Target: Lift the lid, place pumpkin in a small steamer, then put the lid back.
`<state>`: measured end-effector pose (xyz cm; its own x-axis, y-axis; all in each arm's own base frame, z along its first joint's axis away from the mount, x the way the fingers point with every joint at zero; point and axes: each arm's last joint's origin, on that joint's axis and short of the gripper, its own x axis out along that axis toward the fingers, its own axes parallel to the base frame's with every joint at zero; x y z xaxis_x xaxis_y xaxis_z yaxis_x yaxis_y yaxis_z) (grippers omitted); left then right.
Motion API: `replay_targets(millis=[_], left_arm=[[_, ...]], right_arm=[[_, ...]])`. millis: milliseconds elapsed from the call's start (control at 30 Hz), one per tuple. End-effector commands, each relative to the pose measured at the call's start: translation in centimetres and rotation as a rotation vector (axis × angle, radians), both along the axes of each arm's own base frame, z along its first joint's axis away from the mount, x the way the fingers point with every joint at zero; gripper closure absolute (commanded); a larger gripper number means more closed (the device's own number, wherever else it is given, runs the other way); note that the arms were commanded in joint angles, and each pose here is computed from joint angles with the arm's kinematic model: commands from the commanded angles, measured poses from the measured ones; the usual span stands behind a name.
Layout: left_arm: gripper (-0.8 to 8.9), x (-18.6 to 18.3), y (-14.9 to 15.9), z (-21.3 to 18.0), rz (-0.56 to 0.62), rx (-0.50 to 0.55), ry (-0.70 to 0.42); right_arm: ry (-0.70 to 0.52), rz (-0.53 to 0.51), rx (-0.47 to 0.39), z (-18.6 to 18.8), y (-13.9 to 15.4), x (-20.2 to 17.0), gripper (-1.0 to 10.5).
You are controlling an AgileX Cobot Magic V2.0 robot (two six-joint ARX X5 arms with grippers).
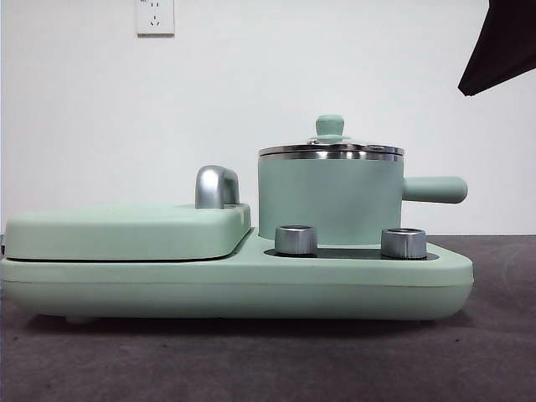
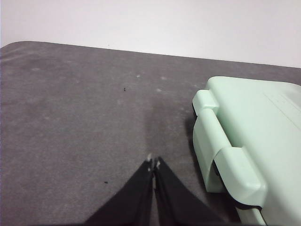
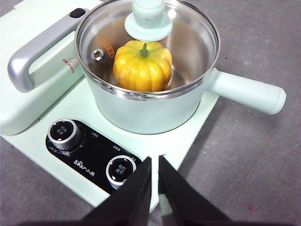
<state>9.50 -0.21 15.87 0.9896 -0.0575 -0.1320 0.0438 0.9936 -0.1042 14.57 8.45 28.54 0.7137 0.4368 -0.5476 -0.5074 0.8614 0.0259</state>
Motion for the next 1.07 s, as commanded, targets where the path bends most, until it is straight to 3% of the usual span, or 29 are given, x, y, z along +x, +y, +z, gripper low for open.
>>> replay_targets(millis=[33, 433, 667, 867, 1067], left_arm=[[8.07, 0.1, 0.0, -0.5, 0.003, -0.006, 0.007], [8.07, 0.1, 0.0, -0.5, 0.003, -0.006, 0.007], [8.07, 0.1, 0.0, -0.5, 0.003, -0.006, 0.007], [8.07, 0.1, 0.0, -0.5, 0.003, -0.006, 0.007], [8.07, 0.1, 0.0, -0.5, 0.003, -0.006, 0.007]], right_arm=[[-0.004, 0.000, 0.012, 0.1, 0.2, 0.1, 9.3], [-0.007, -0.001, 0.011, 0.2, 0.2, 0.1, 9.3], [-0.196, -0.047, -0.055, -1.1, -1.2, -0.4, 9.3], [-0.411, -0.211, 0.119, -7.5, -4.7, -2.5, 9.3], [-0.540, -0.353, 0.115, -10.4, -6.8, -4.1, 9.3]])
